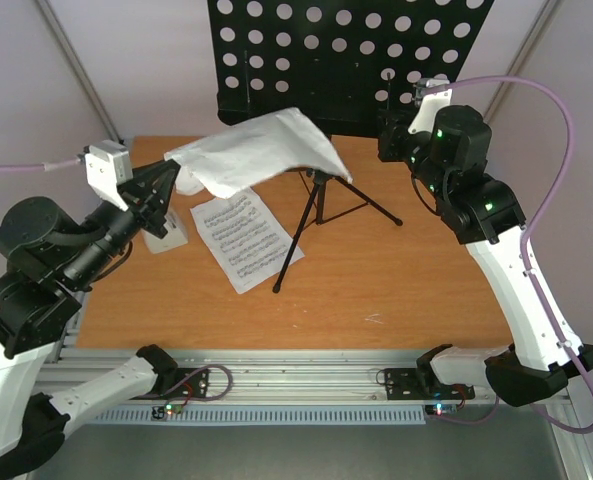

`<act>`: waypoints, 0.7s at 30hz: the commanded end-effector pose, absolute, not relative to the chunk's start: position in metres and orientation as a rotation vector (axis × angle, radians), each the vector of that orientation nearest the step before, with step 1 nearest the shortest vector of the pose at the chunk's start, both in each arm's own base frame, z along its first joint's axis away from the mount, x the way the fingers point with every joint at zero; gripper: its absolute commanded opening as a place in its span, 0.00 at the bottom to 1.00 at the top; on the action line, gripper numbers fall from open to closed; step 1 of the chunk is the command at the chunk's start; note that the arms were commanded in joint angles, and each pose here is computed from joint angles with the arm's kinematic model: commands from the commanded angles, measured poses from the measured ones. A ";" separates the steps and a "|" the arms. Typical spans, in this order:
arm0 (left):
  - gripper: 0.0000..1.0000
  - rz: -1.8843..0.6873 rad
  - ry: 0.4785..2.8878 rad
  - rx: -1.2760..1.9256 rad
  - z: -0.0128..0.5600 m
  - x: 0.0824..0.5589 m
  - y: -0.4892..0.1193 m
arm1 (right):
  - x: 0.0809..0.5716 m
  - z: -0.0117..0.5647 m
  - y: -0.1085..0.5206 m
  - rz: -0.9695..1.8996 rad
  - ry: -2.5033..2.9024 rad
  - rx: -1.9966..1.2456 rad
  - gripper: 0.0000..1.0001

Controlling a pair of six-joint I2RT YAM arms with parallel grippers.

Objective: Pack up the instrument practice props

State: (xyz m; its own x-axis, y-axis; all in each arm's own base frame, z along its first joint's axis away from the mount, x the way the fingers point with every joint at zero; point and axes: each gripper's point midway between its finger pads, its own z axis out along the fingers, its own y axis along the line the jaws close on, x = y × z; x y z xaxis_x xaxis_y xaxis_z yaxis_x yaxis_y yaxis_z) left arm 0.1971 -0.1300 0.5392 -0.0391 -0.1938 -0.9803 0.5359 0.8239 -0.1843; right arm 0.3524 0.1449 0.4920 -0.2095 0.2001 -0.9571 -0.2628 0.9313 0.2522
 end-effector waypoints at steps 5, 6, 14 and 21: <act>0.00 -0.718 1.556 0.372 0.517 0.185 -0.149 | 0.340 0.498 0.140 0.415 1.725 -0.077 0.63; 0.00 -0.727 1.570 0.388 0.513 0.184 -0.151 | 0.338 0.500 0.139 0.416 1.721 -0.082 0.69; 0.00 -0.911 1.672 0.619 0.469 0.162 -0.189 | 0.301 0.515 0.130 0.455 1.661 -0.123 0.97; 0.00 -1.136 1.795 0.839 0.413 0.139 -0.225 | 0.262 0.510 0.109 0.404 1.682 -0.153 0.99</act>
